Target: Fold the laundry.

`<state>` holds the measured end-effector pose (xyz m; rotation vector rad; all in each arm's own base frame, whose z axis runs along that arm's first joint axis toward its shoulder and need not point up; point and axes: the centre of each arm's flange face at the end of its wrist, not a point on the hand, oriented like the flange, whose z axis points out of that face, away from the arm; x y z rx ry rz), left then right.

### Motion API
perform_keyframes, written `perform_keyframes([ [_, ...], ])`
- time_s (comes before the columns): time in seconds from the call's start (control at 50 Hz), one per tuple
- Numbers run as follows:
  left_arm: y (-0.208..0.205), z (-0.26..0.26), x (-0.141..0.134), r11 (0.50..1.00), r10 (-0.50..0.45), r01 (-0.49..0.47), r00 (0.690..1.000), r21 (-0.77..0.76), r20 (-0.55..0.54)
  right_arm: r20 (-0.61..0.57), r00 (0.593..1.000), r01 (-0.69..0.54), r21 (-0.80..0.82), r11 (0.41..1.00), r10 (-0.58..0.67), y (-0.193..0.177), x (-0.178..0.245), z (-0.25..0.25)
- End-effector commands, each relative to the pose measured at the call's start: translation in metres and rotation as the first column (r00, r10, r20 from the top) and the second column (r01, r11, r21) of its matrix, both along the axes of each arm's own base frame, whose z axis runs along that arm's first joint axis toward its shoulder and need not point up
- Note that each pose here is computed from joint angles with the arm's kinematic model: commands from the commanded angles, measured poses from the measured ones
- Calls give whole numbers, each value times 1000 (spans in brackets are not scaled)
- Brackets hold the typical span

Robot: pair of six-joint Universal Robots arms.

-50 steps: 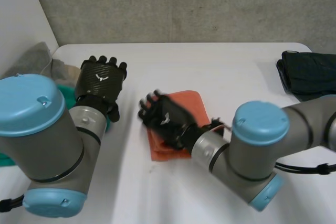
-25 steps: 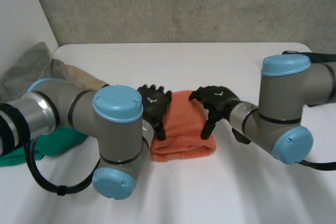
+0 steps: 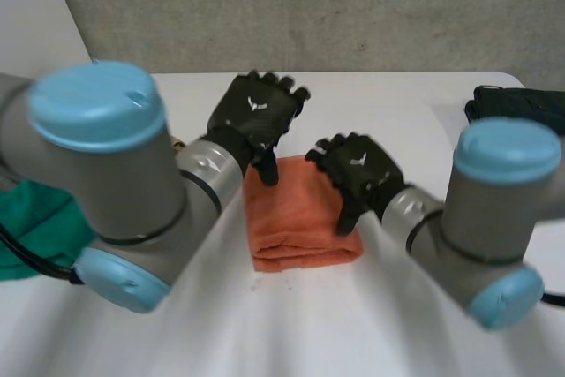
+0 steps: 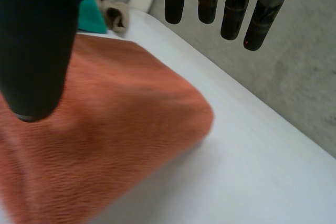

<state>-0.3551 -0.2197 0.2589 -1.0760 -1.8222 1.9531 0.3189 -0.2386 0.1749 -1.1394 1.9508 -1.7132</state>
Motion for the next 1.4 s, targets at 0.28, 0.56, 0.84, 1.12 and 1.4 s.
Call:
perform_keyframes([
  [0.28, 27, 15, 2, 952, -302, 302, 953, 55, -8, -125, 989, -97, -123, 988, 82, 6, 21, -70],
  [0.56, 26, 18, 2, 953, -298, 298, 955, 48, -12, -104, 991, -98, -156, 983, 82, -7, 31, -63],
  [0.84, 25, 18, 3, 955, -293, 294, 956, 48, -12, -85, 994, -84, -167, 982, 70, -20, 39, -67],
  [1.12, 15, 27, 12, 966, -258, 259, 966, 25, -23, -88, 993, -86, -128, 988, 75, -31, 43, -67],
  [1.4, 11, 32, 15, 969, -245, 245, 969, 15, -32, -51, 999, -13, -215, 977, 2, -79, 31, -45],
])
